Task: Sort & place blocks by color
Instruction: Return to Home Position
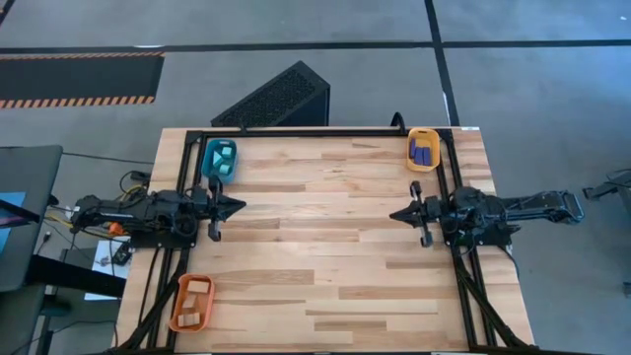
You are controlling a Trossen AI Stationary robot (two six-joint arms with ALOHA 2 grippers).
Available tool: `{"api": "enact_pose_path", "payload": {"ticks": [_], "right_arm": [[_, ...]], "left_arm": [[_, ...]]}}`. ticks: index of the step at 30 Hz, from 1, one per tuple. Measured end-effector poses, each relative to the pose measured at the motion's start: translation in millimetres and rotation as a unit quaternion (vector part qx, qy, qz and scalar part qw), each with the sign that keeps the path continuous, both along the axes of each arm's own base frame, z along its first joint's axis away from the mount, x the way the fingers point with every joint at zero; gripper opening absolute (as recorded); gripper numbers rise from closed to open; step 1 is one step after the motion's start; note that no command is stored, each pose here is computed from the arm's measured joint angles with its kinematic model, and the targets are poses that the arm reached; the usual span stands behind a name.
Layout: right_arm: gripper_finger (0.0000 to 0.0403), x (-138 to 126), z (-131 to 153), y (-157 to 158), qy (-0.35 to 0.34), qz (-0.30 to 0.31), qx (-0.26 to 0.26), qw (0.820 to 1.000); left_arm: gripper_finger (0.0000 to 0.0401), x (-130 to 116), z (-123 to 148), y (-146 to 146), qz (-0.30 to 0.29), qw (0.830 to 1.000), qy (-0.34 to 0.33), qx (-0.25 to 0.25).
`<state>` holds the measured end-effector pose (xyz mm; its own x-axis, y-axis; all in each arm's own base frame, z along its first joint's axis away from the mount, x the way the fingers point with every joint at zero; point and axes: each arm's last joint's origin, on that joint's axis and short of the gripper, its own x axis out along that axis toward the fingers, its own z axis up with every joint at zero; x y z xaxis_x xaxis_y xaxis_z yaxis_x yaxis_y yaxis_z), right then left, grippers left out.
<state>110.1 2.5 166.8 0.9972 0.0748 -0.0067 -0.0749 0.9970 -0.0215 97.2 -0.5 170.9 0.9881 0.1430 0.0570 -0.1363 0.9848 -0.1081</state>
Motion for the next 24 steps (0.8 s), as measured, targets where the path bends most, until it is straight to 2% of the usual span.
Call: {"api": "enact_pose_path", "payload": {"ticks": [2,6,13,16,20,24], "right_arm": [[0.0013,0,-4,0,0.02,0.0,-0.013,1.0],[0.0015,-1,-9,-7,0.048,-0.046,-0.022,0.998],[0.001,0,0,-12,-0.003,-0.056,-0.018,0.998],[0.001,-1,1,-13,-0.006,-0.053,-0.009,0.999],[0.0014,-1,-6,-13,0.028,-0.055,0.0,0.998],[0.0013,-1,-8,-13,0.041,-0.056,0.023,0.997]], "left_arm": [[0.0,1,-1,0,-0.008,1.0,0.006,-0.002],[0.0,2,-2,3,0.009,1.0,0.014,0.005],[0.0,1,-2,13,0.055,0.998,0.018,0.027],[0.0,1,-3,15,0.04,0.999,0.023,0.022],[0.0,2,-6,13,-0.001,0.999,0.032,-0.005],[0.0,5,-10,13,-0.008,0.998,0.054,-0.02]]}}
